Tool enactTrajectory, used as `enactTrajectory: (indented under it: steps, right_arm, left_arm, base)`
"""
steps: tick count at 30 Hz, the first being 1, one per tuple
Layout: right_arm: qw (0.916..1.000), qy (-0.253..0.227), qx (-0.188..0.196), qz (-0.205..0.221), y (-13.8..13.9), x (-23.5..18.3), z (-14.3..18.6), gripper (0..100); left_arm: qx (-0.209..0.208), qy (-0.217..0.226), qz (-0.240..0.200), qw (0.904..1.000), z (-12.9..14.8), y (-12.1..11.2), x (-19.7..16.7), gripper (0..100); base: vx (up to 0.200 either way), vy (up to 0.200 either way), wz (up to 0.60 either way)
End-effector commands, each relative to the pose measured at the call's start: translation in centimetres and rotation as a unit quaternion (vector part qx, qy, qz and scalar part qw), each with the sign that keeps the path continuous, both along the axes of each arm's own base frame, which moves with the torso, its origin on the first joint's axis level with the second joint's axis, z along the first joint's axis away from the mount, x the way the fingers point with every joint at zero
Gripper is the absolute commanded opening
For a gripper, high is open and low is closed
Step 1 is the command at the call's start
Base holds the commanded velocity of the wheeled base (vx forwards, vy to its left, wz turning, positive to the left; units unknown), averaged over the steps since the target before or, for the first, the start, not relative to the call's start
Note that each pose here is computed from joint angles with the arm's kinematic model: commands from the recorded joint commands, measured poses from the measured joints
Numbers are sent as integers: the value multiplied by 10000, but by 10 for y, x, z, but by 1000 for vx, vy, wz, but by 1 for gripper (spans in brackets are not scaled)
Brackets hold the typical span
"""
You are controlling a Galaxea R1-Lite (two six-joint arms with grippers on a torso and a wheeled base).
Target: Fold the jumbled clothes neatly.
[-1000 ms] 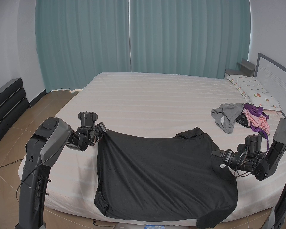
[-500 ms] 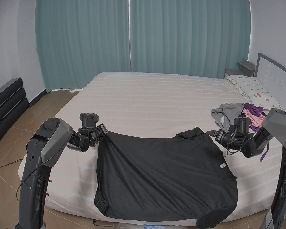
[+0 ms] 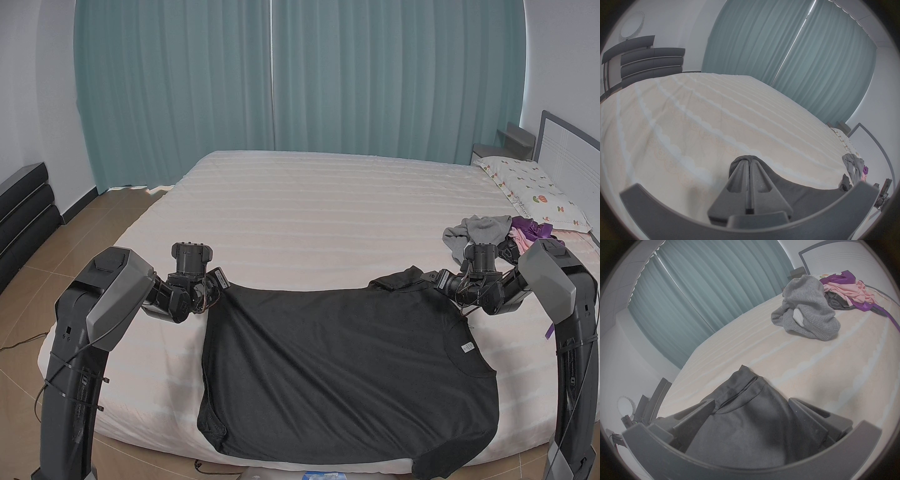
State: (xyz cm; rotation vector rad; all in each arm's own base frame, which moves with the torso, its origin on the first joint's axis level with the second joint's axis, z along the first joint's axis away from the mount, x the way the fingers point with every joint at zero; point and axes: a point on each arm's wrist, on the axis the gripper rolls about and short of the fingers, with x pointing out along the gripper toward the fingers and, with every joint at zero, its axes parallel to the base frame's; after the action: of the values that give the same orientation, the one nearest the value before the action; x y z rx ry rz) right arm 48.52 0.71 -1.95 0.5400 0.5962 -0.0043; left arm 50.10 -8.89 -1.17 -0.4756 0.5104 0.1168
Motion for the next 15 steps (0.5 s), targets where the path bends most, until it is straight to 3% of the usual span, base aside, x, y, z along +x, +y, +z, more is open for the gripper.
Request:
enactTrajectory:
  steps: [1, 15]
  right_arm:
    - [9999, 15, 27, -143, -15, 5, -8, 100]
    - [9996, 194, 85, -189, -16, 6, -28, 100]
  left_arm:
    - [-37, -16, -14, 10000, 7, -3, -3, 0]
    - [-52, 113, -98, 9999, 4, -13, -6, 0]
  base:
    - [0, 0, 0]
    - [0, 0, 0]
